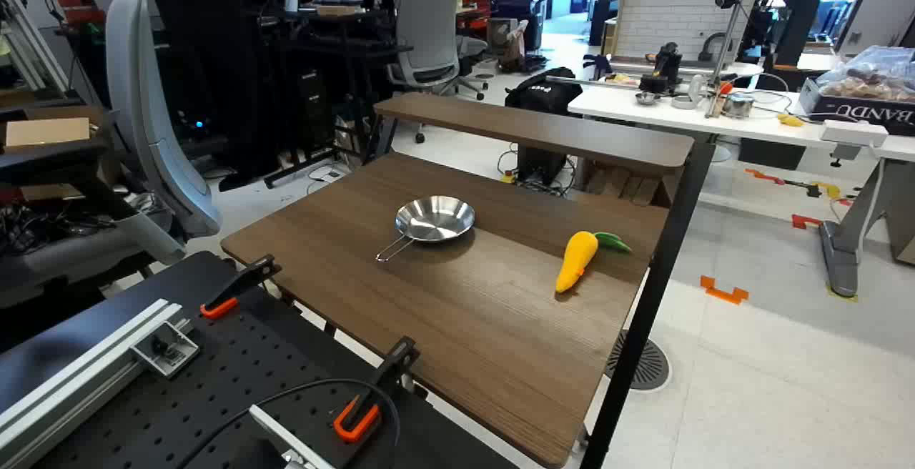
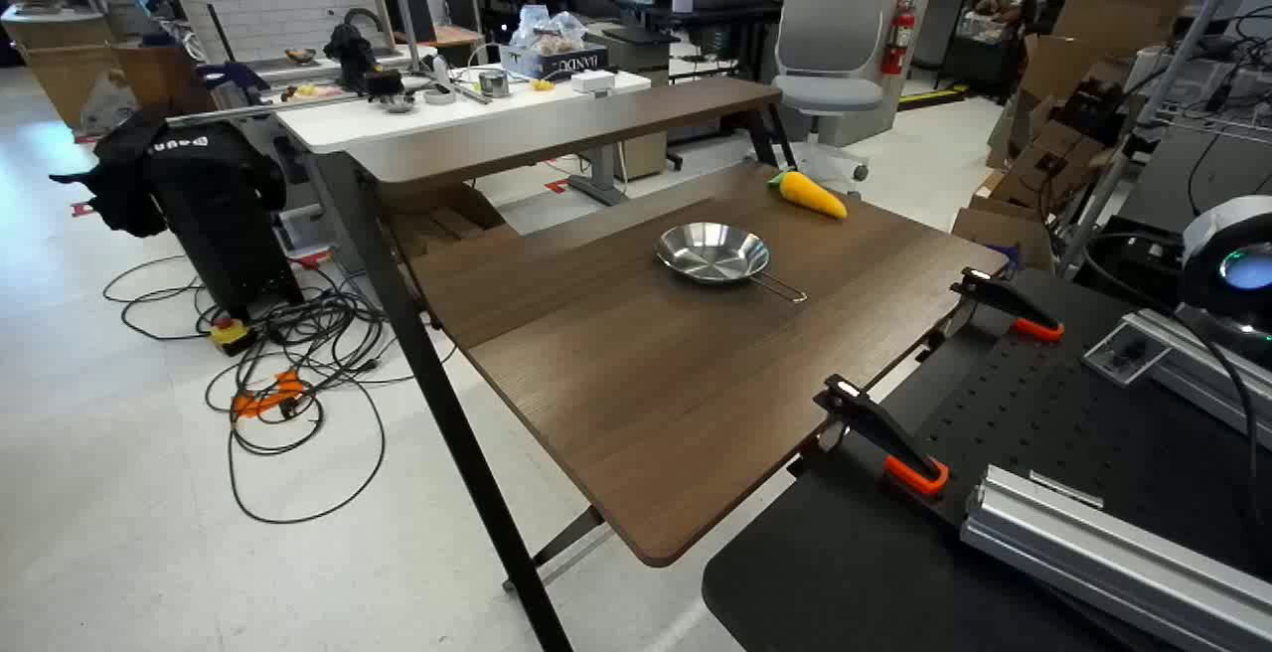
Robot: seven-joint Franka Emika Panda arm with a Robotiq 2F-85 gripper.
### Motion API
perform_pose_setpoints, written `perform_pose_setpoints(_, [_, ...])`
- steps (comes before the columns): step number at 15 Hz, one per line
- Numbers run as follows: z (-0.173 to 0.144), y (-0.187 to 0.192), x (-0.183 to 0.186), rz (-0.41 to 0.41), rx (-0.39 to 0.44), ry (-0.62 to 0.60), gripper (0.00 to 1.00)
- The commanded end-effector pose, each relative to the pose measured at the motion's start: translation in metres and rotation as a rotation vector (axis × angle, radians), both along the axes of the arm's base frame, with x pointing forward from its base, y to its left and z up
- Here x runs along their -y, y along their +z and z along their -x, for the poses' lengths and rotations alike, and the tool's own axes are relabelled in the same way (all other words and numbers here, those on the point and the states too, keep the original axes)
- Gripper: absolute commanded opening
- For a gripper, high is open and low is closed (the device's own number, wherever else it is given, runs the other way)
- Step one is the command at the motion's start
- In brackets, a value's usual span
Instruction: Put the carrot plush on the pan
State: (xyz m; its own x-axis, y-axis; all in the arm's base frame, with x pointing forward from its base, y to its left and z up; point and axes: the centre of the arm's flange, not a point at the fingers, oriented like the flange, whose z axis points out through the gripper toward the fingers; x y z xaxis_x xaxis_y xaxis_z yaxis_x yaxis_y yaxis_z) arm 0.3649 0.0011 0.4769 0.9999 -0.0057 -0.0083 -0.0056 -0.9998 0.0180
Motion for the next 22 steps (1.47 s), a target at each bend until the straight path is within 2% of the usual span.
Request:
perform_pose_setpoints(1, [0.000,0.000,0.000,0.000,0.000,0.000,1.00])
perform_pose_setpoints(12, [-0.008,-0.012,0.010,0.027,-0.003,-0.020,1.00])
perform_pose_setpoints(17, [-0.021,-0.040,0.037,0.072,-0.015,-0.064,1.00])
perform_pose_setpoints(22, [-0.048,-0.083,0.069,0.098,-0.033,-0.129,1.00])
